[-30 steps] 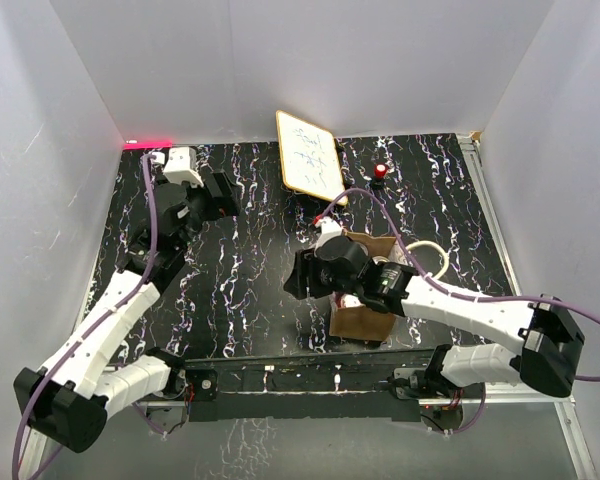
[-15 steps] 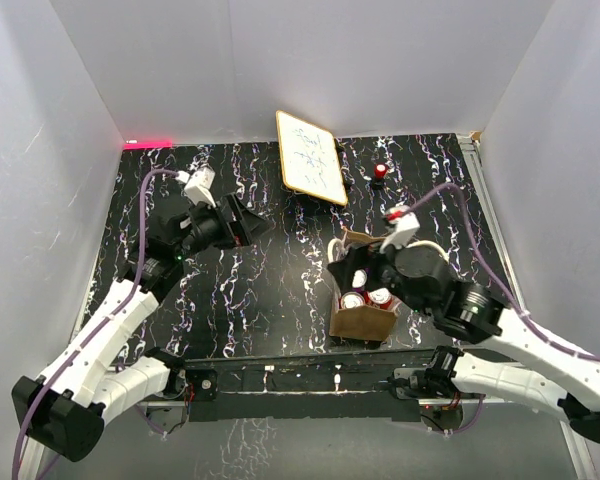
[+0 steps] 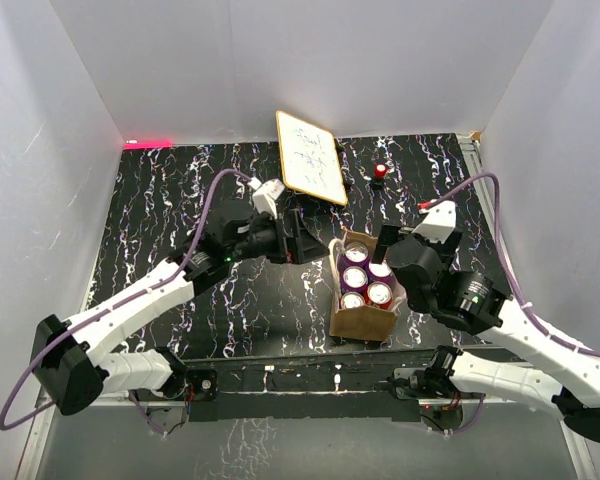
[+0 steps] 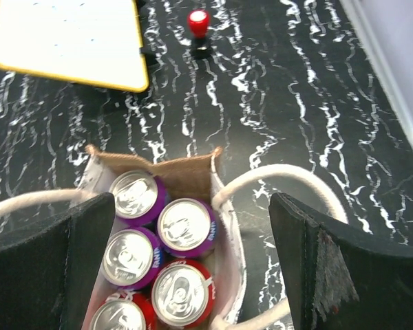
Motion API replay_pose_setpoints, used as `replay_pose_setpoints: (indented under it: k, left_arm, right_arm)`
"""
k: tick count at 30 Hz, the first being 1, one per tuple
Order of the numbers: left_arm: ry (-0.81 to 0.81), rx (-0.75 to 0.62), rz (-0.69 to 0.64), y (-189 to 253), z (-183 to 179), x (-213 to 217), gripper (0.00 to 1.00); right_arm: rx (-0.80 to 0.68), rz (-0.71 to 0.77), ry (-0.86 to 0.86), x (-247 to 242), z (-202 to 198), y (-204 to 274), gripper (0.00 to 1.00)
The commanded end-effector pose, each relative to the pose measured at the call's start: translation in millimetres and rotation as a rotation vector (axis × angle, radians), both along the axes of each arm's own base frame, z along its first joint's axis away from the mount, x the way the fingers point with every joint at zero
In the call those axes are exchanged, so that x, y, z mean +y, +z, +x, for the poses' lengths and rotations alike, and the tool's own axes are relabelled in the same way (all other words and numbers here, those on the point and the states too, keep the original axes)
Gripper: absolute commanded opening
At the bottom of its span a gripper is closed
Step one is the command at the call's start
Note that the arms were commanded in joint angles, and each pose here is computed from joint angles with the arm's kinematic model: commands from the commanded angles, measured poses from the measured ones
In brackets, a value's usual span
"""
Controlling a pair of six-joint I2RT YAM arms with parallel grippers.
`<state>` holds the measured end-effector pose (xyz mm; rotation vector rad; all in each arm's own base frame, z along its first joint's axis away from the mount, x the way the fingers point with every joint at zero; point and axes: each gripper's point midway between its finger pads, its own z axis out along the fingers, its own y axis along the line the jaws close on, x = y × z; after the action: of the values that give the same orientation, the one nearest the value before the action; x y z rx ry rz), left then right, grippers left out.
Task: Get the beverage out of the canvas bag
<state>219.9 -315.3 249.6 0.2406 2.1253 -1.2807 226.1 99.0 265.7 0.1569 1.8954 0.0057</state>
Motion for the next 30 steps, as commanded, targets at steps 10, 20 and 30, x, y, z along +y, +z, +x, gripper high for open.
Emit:
replay_pose_setpoints:
  k: [10,20,30]
  left_arm:
    - [-0.04,-0.041,0.159,-11.6,-0.4,-47.0,0.91]
    - [0.073,-0.038,0.265,-26.0,1.1,-13.8,0.3]
    - [0.169,-0.095,0.358,-12.9,15.8,8.9,0.0]
  right_arm:
    - [0.073,0.0,-0.116,-48.4,55.4,-3.9,0.98]
    - [0.106,0.068,-0.266,-98.9,38.2,-40.1,0.97]
    - [0.155,0.272,-0.183,-65.4,35.3,-69.8,0.87]
